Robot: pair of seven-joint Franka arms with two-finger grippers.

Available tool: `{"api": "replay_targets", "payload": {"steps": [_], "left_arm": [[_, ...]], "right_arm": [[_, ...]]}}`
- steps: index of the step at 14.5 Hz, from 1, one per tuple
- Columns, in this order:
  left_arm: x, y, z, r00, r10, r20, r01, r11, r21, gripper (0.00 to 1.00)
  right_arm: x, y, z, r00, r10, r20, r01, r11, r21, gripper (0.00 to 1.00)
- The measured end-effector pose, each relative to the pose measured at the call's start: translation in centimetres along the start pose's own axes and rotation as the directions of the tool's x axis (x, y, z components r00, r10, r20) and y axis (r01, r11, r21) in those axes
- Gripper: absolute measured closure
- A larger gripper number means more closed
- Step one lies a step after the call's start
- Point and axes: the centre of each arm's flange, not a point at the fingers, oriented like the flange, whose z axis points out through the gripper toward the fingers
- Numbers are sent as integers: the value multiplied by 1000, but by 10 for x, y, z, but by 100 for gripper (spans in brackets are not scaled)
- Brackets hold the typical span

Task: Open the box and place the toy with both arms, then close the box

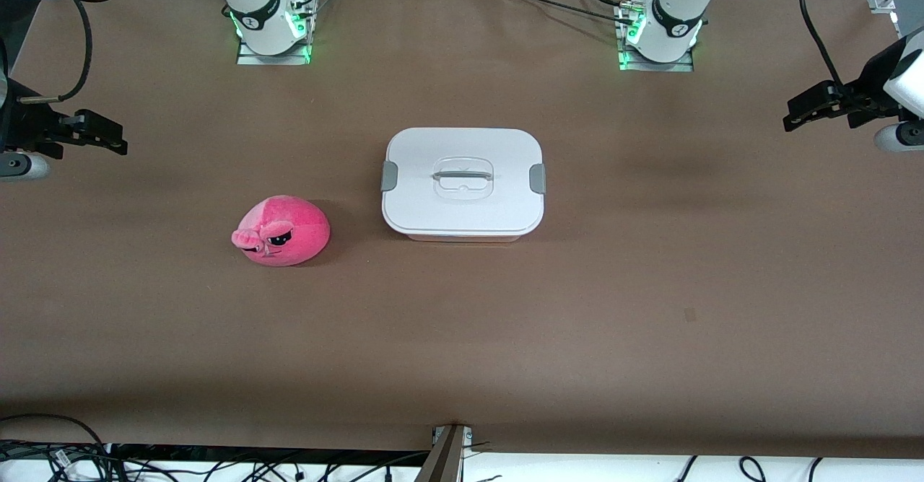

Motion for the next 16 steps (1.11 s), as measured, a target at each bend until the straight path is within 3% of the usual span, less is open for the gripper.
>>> {"api": "replay_targets", "payload": {"steps": [5,9,11,13,15,16], "left_arm": [[-1,7,-1,1000,24,-3,-24,1000,8,0],[-1,70,15,967,251,29,-252,968,13,0],[5,126,31,900,434,39,-435,901,4,0],[9,194,49,825,565,37,-562,825,-63,0],[12,260,74,748,664,-9,-658,740,-140,0],[10,291,86,696,717,-44,-714,685,-144,0]], "right_arm": [[0,1,0,1000,1,0,-1,1000,0,0],[1,1,1,1000,2,2,-2,1000,0,0],[5,0,5,1000,-1,1,1,1000,-1,0],[14,-3,19,1000,-8,16,8,1000,0,0],[28,-5,41,999,-12,39,12,1000,0,0],[36,-7,56,998,-16,57,16,1000,3,0]]}}
